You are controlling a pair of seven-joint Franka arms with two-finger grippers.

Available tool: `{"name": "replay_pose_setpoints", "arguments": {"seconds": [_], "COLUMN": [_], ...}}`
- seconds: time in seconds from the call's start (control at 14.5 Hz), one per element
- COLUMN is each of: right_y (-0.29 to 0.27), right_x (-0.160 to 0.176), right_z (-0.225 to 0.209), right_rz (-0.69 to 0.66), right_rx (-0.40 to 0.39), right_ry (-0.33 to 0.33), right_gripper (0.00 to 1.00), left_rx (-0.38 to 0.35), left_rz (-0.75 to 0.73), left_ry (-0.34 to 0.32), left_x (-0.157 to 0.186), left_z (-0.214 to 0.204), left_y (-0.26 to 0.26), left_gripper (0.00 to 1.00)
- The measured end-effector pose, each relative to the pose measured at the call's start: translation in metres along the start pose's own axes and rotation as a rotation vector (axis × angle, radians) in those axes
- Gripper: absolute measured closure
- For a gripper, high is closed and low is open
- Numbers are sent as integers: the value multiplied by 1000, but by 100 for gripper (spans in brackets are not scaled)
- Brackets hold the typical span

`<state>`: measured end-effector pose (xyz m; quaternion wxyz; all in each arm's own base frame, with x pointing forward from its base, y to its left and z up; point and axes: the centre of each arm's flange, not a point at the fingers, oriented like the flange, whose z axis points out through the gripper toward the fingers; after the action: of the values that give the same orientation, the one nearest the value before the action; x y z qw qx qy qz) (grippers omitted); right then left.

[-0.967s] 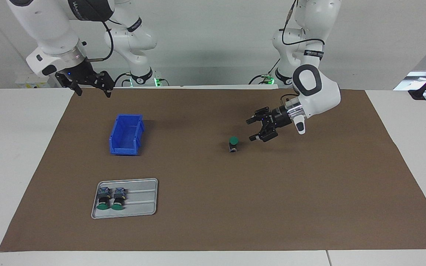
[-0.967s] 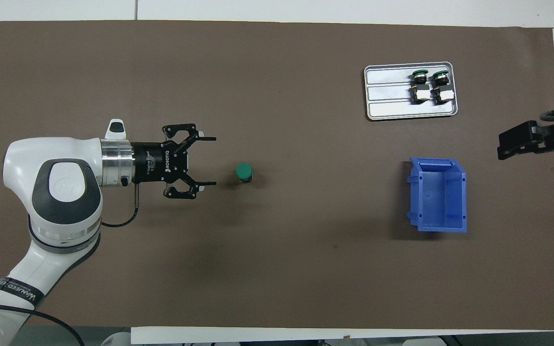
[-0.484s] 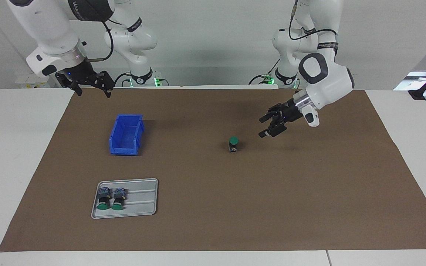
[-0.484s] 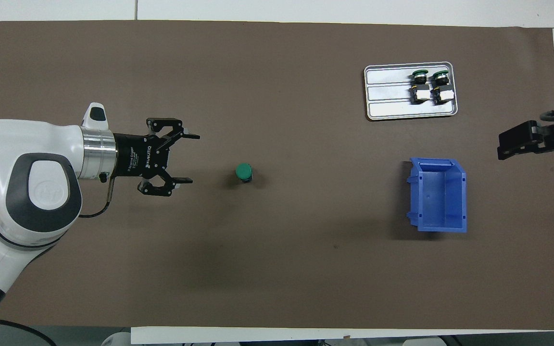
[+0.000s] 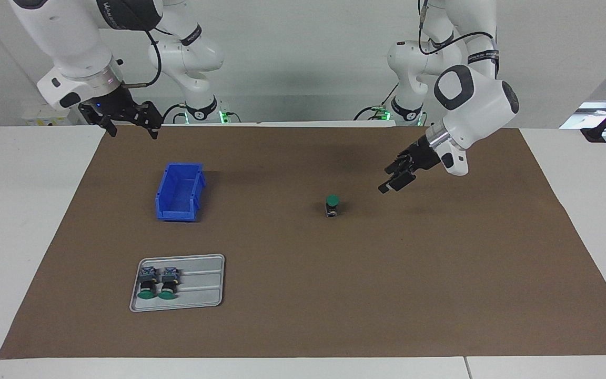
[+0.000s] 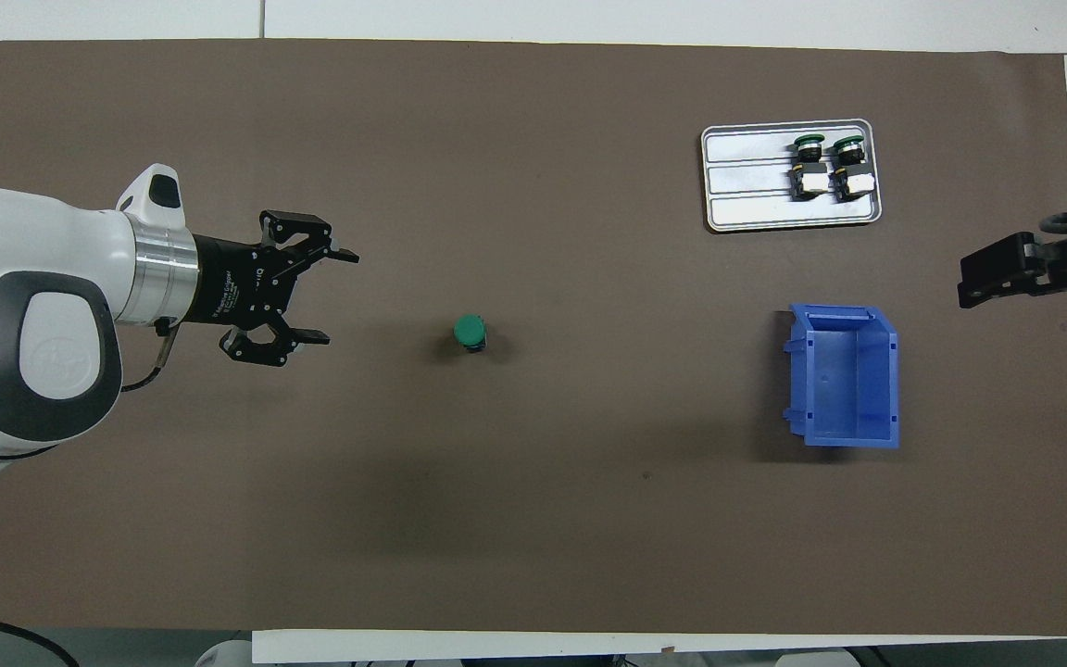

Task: Place and press button with both arms
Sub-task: 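Raise the left gripper and bring it above the button, then press down on the green top of the button with the left gripper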

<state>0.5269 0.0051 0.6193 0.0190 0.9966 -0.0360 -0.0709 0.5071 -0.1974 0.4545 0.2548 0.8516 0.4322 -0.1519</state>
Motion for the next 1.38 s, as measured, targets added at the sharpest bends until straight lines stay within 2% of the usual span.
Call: {"name": "replay_pose_setpoints", "arguments": {"seconds": [0.21, 0.69, 0.83, 0.97, 1.11, 1.17, 1.24, 1.31, 1.38], "right_y": [0, 0, 0, 0, 0, 0, 0, 0, 0], "right_x": [0, 0, 0, 0, 0, 0, 0, 0, 0], "right_z": [0, 0, 0, 0, 0, 0, 0, 0, 0], "right_rz": [0, 0, 0, 0, 0, 0, 0, 0, 0], "right_rx": [0, 0, 0, 0, 0, 0, 0, 0, 0], "right_ry": [0, 0, 0, 0, 0, 0, 0, 0, 0], "right_gripper": [0, 0, 0, 0, 0, 0, 0, 0, 0], "left_rx": [34, 188, 252, 284, 306, 318, 331, 346, 360], "left_rz": [51, 286, 375, 435, 503, 531, 556, 583, 608], "left_ry": [57, 218, 268, 280, 274, 267, 262, 257, 249], "left_x": [1, -1, -13, -27, -37, -43, -50, -59, -68], "left_z": [-4, -6, -3, 1, 5, 10, 19, 29, 40], "left_y": [2, 2, 6, 10, 16, 21, 28, 33, 39], "left_gripper": [0, 0, 0, 2, 12, 13, 20, 32, 32]}}
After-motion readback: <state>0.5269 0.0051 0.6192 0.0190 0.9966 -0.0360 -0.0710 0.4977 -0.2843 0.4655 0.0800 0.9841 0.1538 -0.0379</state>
